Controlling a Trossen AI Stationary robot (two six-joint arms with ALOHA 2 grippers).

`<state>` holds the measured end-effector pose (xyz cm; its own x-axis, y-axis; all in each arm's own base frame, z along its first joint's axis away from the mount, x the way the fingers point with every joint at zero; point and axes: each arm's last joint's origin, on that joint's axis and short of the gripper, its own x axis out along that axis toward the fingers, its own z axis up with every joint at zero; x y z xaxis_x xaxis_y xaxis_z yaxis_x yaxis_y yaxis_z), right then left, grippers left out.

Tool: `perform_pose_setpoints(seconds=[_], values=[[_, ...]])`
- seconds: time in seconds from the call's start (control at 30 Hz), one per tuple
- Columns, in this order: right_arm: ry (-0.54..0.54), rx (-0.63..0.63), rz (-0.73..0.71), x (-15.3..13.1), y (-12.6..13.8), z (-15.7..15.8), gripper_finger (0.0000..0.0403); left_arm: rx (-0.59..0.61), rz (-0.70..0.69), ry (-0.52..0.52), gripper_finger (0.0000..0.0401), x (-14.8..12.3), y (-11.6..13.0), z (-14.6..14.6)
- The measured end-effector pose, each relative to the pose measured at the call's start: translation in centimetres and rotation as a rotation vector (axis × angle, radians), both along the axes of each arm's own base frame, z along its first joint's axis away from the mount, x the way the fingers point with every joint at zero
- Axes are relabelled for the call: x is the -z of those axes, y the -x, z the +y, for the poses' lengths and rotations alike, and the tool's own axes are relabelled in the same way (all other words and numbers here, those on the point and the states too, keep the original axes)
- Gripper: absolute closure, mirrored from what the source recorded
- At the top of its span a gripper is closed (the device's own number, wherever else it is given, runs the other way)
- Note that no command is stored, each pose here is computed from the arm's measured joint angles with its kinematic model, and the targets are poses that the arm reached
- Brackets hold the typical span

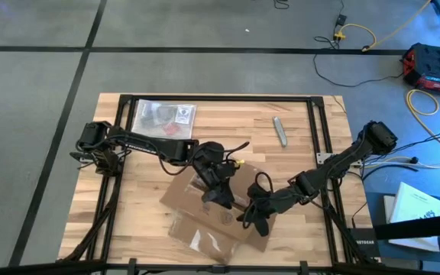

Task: Unpack boxes
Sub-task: Break down the box until it is fully flat

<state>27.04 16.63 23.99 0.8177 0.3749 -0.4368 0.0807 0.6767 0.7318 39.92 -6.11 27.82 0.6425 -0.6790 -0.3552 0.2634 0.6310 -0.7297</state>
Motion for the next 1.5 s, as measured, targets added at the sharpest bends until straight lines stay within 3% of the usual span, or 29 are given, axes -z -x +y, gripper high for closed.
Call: perform_pose_setpoints(seconds=[0.6,1.5], values=[[0.030,-0.104,0.129,1.0,0.7,0.0,0.0403,0.000,0.000,0.000,0.0190,0.0,0.0,0.0],[0.043,-0.107,0.145,1.2,0.8,-0.1,0.0403,0.000,-0.001,0.000,0.0190,0.0,0.0,0.0]])
